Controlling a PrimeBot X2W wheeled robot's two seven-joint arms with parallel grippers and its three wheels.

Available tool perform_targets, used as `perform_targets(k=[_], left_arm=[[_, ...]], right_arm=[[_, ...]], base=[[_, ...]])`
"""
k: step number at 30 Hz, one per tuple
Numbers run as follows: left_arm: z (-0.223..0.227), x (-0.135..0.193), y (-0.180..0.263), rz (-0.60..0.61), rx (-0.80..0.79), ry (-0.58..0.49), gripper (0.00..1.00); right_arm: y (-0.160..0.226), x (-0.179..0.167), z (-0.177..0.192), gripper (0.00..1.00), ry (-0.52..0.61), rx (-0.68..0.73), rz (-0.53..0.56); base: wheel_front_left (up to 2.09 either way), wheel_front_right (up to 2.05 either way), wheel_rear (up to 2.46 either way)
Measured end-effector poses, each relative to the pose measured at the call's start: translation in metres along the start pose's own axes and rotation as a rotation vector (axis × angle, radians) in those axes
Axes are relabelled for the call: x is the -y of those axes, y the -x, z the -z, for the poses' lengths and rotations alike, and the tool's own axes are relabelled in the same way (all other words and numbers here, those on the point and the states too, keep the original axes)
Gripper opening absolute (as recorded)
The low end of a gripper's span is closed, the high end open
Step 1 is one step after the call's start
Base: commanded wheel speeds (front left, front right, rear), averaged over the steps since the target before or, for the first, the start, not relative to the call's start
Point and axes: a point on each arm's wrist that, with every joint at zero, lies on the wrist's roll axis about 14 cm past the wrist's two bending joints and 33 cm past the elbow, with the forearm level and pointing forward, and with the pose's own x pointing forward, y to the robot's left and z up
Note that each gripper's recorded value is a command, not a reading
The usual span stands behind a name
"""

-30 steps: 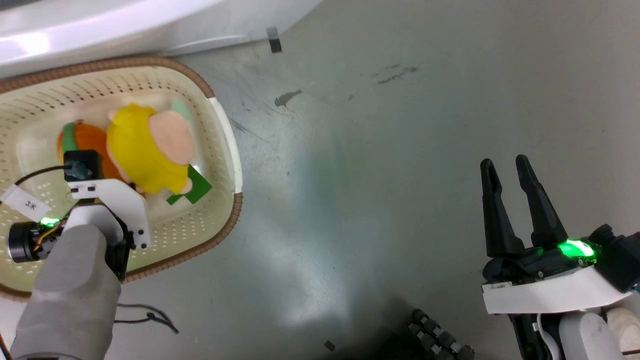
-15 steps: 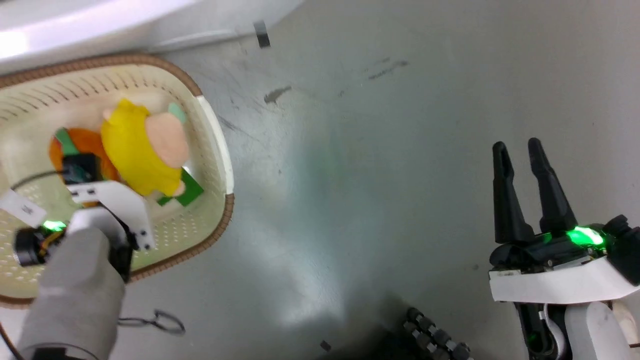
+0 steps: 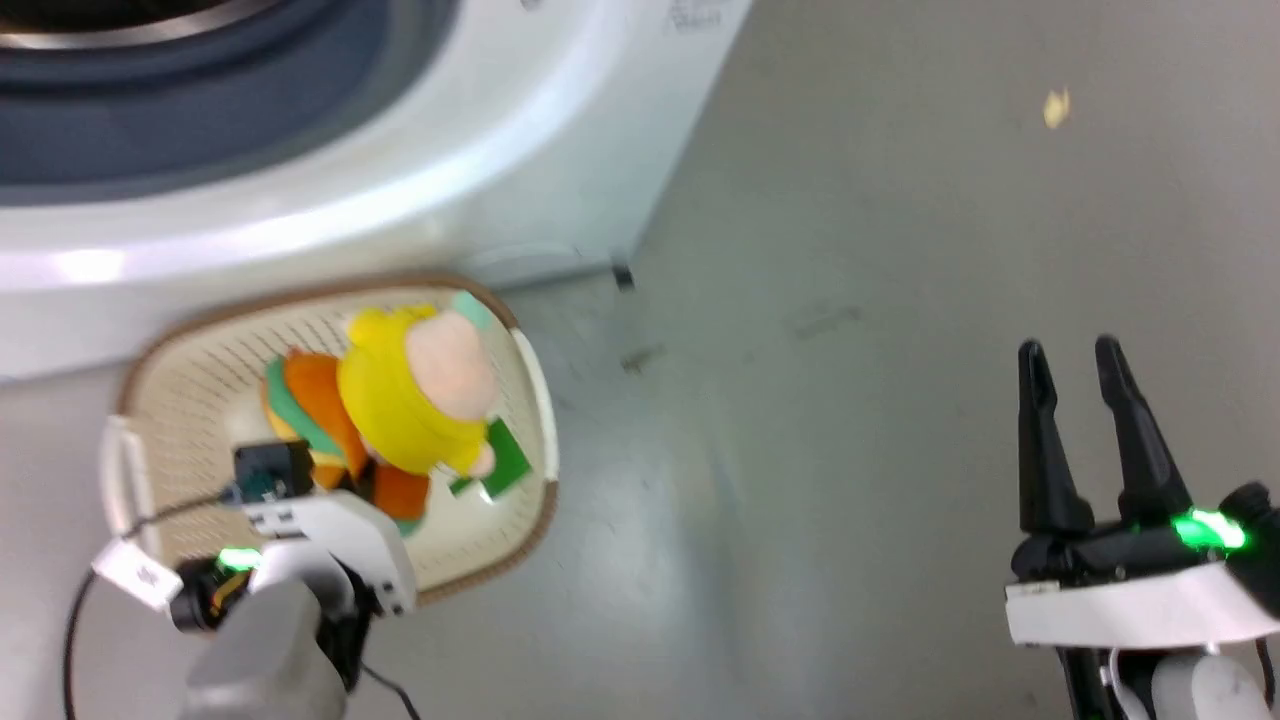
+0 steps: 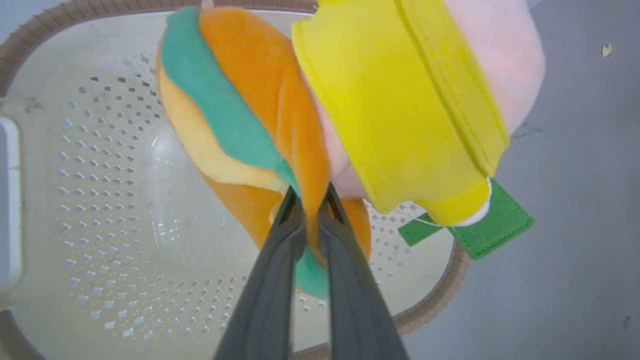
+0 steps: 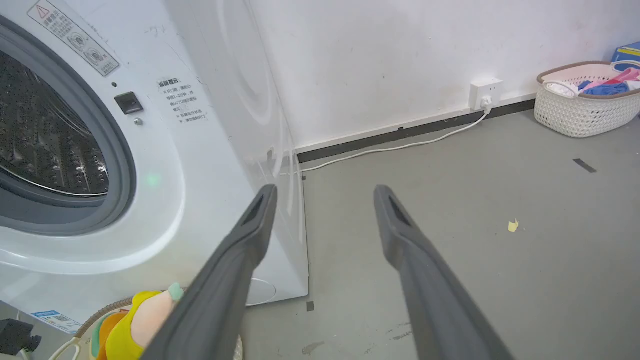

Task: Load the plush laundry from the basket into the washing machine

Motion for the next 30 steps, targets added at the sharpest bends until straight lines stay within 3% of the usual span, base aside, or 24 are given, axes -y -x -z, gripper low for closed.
perform_targets(k=[5, 11, 21, 25, 30], left_arm=[[-0.030, 0.004, 0.041, 0.016, 0.129, 0.008, 0.00], [-0.104, 0.009, 0.100, 0.023, 0.451, 0.016, 0.00], [-0.163, 0.014, 0.194, -0.016, 0.808, 0.039, 0.00], [-0.186, 0.021, 0.208, -0.002, 0.901, 0.024, 0.00], [-0.208, 0.025, 0.196, 0.015, 0.936, 0.006, 0.00]], right_arm=[[0.015, -0.013, -0.021, 1.00, -0.009, 0.052, -0.042], [0.027, -0.028, -0.038, 1.00, -0.026, 0.101, -0.092], [0.035, -0.049, -0.051, 1.00, -0.044, 0.143, -0.160], [0.034, -0.049, -0.047, 1.00, -0.043, 0.131, -0.158], [0.028, -0.045, -0.035, 1.00, -0.042, 0.093, -0.143]], base=[[0.00, 0.00, 0.00], [0.00, 0.00, 0.00], [0.00, 0.00, 0.00], [0.00, 0.00, 0.00], [0.00, 0.00, 0.00]])
